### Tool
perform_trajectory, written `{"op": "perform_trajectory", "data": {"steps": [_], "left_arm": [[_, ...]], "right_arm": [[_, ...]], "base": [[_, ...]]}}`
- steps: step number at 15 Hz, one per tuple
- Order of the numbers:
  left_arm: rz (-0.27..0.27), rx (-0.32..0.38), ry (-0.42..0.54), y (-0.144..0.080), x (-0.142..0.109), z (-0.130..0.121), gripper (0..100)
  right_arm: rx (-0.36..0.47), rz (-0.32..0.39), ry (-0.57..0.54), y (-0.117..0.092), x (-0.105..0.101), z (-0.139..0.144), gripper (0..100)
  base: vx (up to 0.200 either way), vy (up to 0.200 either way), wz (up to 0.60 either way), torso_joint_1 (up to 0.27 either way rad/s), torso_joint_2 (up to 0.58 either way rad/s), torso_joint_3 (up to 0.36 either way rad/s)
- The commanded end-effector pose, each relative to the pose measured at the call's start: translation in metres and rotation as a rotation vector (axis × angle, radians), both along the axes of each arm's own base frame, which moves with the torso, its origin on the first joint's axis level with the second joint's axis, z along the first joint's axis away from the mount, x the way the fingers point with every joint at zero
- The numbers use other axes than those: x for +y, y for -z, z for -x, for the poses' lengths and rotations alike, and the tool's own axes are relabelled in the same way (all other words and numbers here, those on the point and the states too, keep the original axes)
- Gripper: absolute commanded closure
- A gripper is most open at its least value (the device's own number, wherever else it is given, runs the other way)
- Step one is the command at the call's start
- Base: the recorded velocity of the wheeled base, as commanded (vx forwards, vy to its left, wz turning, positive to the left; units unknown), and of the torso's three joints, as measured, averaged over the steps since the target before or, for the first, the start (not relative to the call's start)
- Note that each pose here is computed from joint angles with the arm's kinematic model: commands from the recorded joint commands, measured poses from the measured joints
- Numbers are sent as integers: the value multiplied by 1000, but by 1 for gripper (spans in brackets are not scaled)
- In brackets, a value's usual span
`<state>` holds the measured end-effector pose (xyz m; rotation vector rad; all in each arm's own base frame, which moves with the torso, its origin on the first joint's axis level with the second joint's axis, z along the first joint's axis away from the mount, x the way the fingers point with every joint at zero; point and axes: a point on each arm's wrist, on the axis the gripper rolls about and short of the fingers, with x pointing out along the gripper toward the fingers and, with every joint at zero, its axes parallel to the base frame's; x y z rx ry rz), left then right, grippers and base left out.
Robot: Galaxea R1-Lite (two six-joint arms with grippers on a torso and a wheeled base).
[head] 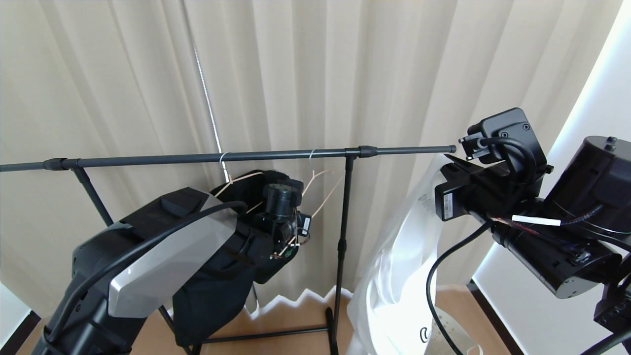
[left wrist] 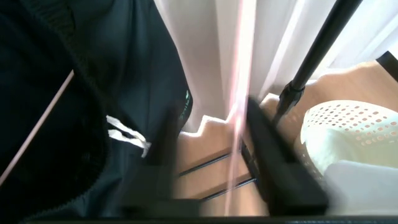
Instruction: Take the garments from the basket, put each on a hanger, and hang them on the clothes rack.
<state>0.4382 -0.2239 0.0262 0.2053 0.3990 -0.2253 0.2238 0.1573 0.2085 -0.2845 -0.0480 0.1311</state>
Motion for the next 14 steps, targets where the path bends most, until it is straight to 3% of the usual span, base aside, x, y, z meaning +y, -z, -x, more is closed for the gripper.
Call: {"op": "perform_trajectory", "data": {"steps": [1, 8, 14], "left_arm": [[5, -6, -9, -2, 3, -2, 100], [45, -39, -28, -25, 9, -1, 100], [28, -13, -31, -43, 21, 25, 100]], "right_arm": [[3, 3, 0, 1, 1, -1, 100], [5, 5, 0, 2, 0, -1, 100], [3, 3, 0, 1, 0, 0, 100]], "base": [[0, 0, 0, 0, 0, 0], [0, 0, 0, 0, 0, 0], [0, 0, 0, 0, 0, 0]]}}
